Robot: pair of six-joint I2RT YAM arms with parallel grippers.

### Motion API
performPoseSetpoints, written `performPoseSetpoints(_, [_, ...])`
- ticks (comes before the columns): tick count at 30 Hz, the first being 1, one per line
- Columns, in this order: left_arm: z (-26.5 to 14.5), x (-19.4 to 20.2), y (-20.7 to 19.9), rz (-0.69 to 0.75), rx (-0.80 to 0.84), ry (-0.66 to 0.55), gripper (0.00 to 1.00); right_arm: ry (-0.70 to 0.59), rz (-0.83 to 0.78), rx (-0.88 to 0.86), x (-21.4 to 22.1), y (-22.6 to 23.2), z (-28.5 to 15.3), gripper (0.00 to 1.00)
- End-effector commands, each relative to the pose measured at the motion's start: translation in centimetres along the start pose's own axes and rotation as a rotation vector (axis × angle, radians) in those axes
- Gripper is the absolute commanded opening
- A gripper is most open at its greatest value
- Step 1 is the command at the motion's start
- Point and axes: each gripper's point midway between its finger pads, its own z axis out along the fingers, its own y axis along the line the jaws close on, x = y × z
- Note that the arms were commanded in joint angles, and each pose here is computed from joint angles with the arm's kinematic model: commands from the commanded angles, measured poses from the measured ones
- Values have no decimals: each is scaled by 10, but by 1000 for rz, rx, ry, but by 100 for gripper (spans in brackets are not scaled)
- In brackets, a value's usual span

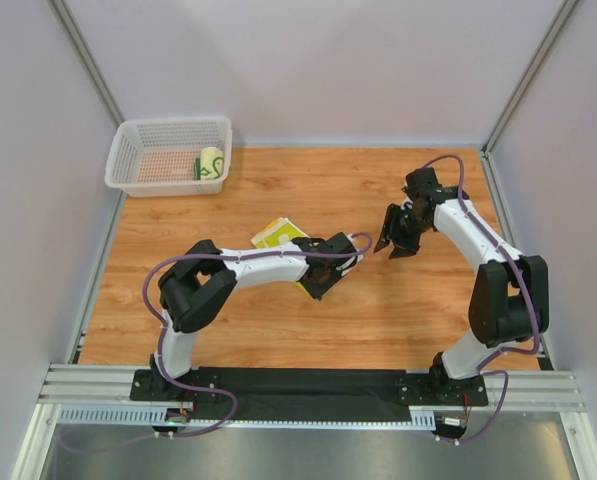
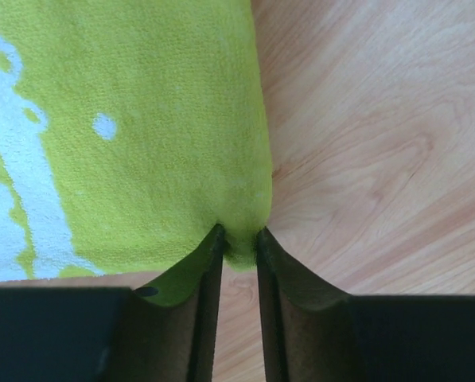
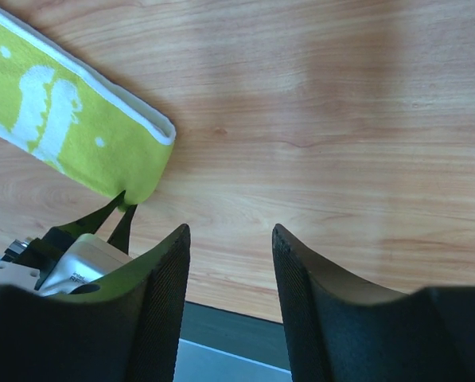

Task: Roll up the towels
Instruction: Roll the towel

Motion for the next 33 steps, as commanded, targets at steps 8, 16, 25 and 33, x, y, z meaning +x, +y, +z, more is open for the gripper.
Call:
performPoseSetpoints(8, [-16,-4,8,-68,80,-39,10,176,102,-324,11,58,20,53])
performPoseSetpoints(16, [-39,-18,11,-65,85,-68,10,302,121,-345,29,88,59,56])
performPoseSetpoints(25, [-47,-19,17,-113,95,-71,10,399,174,-271,38,77,86,56])
performPoseSetpoints(33, [-53,-24,19,-150,135,-93,10,410,197,-306,37,81,96,56])
